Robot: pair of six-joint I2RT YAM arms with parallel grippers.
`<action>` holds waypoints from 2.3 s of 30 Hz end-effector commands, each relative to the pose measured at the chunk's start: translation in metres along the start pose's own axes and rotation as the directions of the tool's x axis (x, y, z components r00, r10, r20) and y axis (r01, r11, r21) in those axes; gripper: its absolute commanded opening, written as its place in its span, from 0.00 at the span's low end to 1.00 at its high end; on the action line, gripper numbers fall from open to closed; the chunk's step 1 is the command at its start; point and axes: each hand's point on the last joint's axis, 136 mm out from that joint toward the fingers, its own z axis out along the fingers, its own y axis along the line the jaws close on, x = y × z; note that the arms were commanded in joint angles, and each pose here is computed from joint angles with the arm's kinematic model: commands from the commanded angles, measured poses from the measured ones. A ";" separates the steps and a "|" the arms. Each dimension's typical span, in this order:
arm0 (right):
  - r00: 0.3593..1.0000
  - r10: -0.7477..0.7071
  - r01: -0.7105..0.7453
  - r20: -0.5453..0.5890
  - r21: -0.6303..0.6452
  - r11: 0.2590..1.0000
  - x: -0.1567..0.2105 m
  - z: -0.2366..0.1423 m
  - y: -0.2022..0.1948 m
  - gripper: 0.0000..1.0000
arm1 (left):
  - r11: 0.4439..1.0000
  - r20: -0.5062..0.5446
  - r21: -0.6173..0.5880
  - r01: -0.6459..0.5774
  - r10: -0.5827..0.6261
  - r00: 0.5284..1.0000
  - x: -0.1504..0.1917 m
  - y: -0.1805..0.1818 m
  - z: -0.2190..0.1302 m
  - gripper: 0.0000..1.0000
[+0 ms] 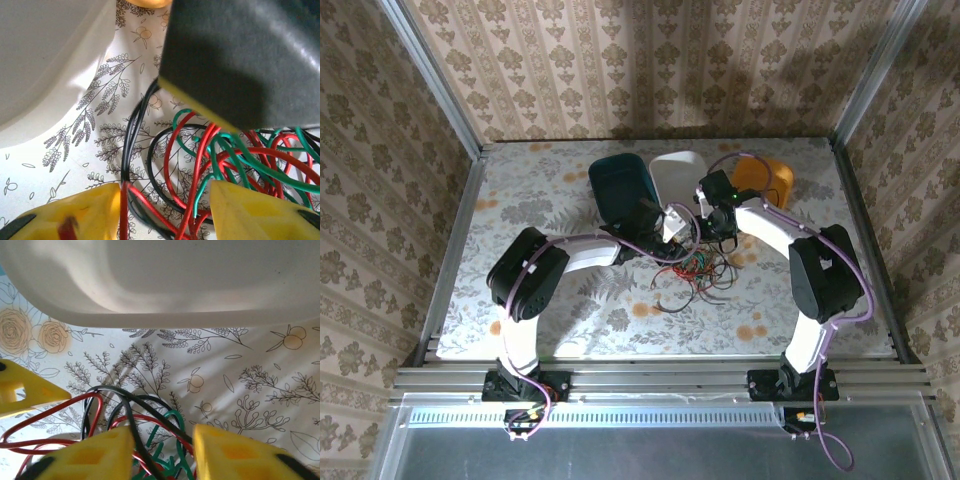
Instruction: Untangle the cables
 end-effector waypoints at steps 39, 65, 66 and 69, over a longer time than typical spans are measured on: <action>0.498 0.194 -0.336 0.845 -0.018 0.942 -0.091 -0.328 -0.080 0.00 | 0.999 -0.046 0.032 -0.038 0.040 0.998 0.027 0.002 0.032 0.50; 0.518 0.152 -0.475 0.842 0.135 0.870 -0.150 -0.313 -0.157 0.00 | 0.999 -0.053 0.004 -0.040 0.040 0.998 0.036 0.003 0.022 0.51; 0.513 0.148 -0.470 0.845 0.132 0.873 -0.152 -0.315 -0.156 0.00 | 0.999 -0.054 0.004 -0.041 0.041 0.998 0.036 0.003 0.022 0.51; 0.487 0.136 -0.462 0.863 0.123 0.878 -0.157 -0.328 -0.153 0.00 | 0.999 -0.053 0.003 -0.042 0.042 0.998 0.036 0.004 0.023 0.51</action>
